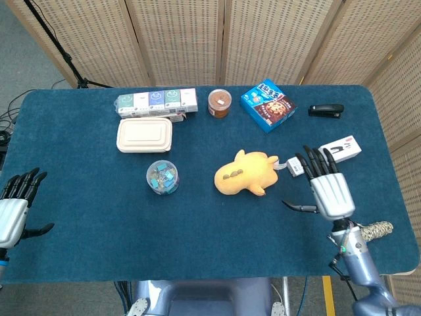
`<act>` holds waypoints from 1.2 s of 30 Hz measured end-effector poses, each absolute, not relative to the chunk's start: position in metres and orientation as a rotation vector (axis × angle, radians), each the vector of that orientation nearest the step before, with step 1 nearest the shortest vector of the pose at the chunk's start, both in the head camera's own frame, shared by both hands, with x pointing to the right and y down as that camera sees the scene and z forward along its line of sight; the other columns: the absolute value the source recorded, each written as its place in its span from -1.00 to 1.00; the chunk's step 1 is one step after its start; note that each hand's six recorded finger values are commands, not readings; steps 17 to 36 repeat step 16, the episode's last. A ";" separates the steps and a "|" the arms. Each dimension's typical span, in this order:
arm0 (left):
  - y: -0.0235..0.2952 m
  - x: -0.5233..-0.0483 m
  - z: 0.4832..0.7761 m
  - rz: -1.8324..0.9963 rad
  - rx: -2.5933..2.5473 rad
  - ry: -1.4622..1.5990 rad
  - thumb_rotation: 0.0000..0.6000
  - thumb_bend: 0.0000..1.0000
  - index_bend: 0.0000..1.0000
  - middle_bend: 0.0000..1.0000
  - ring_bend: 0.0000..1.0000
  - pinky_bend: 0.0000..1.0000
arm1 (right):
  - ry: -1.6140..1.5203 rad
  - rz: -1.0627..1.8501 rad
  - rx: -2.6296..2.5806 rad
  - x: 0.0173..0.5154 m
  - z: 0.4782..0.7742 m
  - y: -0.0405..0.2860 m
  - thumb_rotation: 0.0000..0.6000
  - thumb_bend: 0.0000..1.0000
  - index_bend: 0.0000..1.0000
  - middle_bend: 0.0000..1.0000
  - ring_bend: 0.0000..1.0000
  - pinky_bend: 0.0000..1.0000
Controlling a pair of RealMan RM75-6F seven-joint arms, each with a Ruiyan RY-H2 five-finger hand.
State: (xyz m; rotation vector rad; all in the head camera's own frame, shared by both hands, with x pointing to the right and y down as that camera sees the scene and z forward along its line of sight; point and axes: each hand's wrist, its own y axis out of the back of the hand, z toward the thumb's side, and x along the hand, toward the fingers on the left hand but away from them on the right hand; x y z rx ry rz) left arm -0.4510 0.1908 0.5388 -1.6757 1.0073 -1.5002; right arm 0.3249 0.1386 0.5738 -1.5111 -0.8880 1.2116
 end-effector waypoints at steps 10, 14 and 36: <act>0.199 -0.458 0.544 -1.536 -1.660 1.041 1.00 -1.00 -1.00 -1.00 -1.00 -1.00 | -0.965 1.342 -1.440 0.401 0.541 0.200 -1.00 -1.00 -1.00 -1.00 -1.00 -1.00; 0.200 -0.459 0.545 -1.538 -1.646 1.043 1.00 -1.00 -1.00 -1.00 -1.00 -1.00 | -1.015 1.359 -1.447 0.413 0.535 0.216 -1.00 -1.00 -1.00 -1.00 -1.00 -1.00; 0.200 -0.458 0.546 -1.535 -1.642 1.040 1.00 -1.00 -1.00 -1.00 -1.00 -1.00 | -1.027 1.365 -1.446 0.415 0.535 0.222 -1.00 -1.00 -1.00 -1.00 -1.00 -1.00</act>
